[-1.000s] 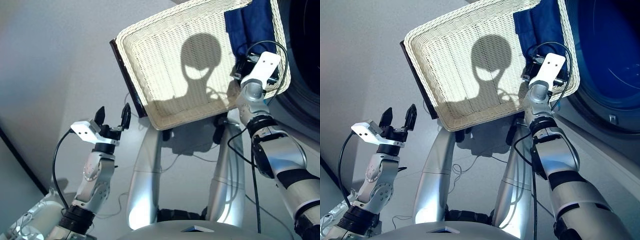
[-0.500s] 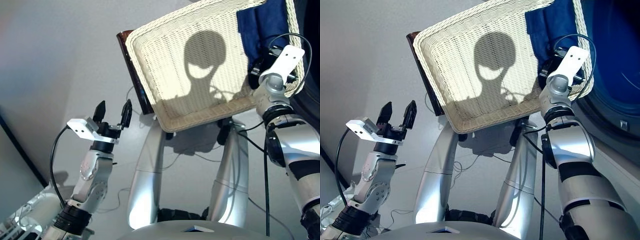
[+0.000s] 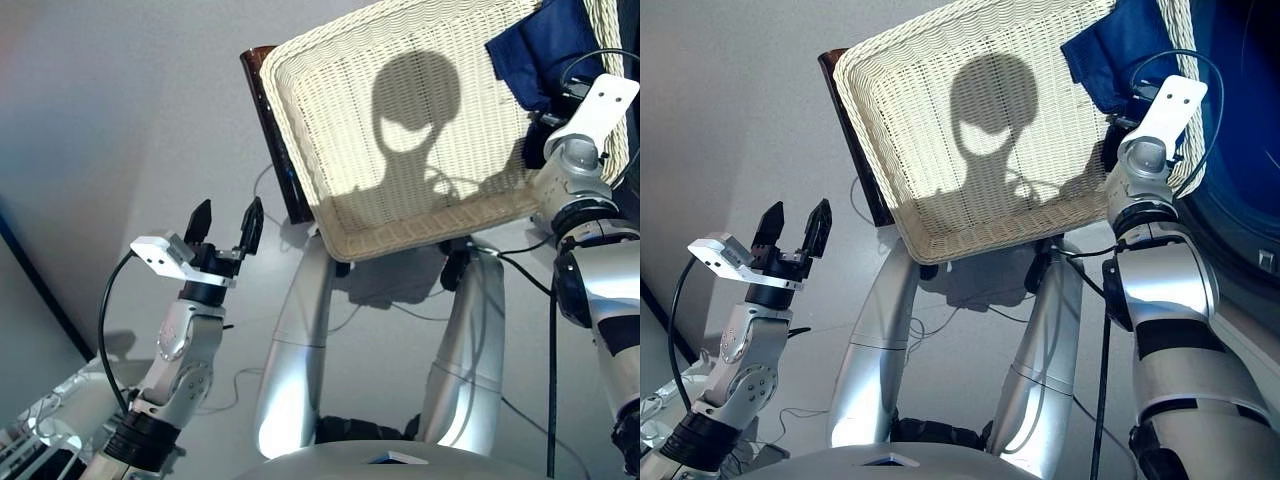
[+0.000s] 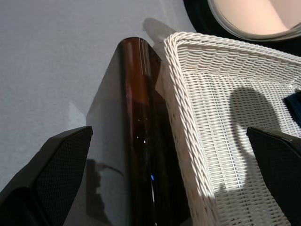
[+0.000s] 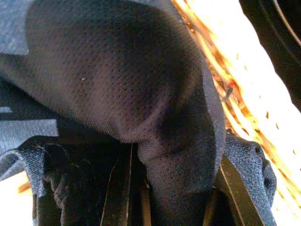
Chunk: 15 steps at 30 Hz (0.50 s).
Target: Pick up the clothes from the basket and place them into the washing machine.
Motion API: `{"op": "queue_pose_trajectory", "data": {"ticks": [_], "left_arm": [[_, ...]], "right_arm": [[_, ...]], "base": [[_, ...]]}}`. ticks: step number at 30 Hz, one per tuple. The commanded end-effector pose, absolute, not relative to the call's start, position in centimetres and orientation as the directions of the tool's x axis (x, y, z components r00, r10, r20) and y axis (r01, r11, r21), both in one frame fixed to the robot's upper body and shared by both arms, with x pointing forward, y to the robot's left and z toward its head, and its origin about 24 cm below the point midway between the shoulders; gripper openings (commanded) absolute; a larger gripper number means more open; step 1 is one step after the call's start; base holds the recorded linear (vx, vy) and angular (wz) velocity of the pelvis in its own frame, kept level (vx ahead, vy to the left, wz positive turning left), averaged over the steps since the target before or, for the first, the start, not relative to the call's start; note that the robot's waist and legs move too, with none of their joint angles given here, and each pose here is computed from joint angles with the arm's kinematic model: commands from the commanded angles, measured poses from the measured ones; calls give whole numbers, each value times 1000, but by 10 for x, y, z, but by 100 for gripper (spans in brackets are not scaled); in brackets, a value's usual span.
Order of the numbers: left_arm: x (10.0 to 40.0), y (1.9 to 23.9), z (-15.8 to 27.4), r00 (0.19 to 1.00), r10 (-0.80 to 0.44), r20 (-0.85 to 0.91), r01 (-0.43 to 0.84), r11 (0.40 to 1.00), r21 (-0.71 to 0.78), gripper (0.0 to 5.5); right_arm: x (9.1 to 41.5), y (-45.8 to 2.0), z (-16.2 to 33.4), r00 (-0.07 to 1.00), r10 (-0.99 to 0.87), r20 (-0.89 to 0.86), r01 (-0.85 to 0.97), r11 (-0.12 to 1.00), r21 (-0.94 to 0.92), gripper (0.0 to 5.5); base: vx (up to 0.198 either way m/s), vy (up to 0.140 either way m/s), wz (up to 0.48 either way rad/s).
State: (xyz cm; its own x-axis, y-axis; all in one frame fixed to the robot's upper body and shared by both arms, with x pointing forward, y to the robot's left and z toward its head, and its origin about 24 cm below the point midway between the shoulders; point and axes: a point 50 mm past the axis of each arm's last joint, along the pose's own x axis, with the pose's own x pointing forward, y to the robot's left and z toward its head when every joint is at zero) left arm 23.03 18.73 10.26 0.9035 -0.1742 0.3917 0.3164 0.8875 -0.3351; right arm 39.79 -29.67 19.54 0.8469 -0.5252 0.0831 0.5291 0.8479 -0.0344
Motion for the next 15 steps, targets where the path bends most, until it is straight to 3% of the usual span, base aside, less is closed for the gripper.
{"op": "queue_pose_trajectory", "data": {"ticks": [1, 8, 15], "left_arm": [[216, 195, 116, 877, -140, 460, 323, 879, -350, 550], [217, 196, 116, 878, -116, 465, 308, 880, -362, 550], [217, 200, 115, 878, -61, 475, 267, 886, -380, 550]], "right_arm": [[383, -331, 207, 814, -563, 142, 580, 795, -176, 0], [389, -316, 214, 833, -512, 208, 548, 817, -180, 0], [384, -284, 234, 791, -428, 438, 422, 899, 116, 0]], "base": [[0, 0, 0], [0, 0, 0], [0, 0, 0]]}}
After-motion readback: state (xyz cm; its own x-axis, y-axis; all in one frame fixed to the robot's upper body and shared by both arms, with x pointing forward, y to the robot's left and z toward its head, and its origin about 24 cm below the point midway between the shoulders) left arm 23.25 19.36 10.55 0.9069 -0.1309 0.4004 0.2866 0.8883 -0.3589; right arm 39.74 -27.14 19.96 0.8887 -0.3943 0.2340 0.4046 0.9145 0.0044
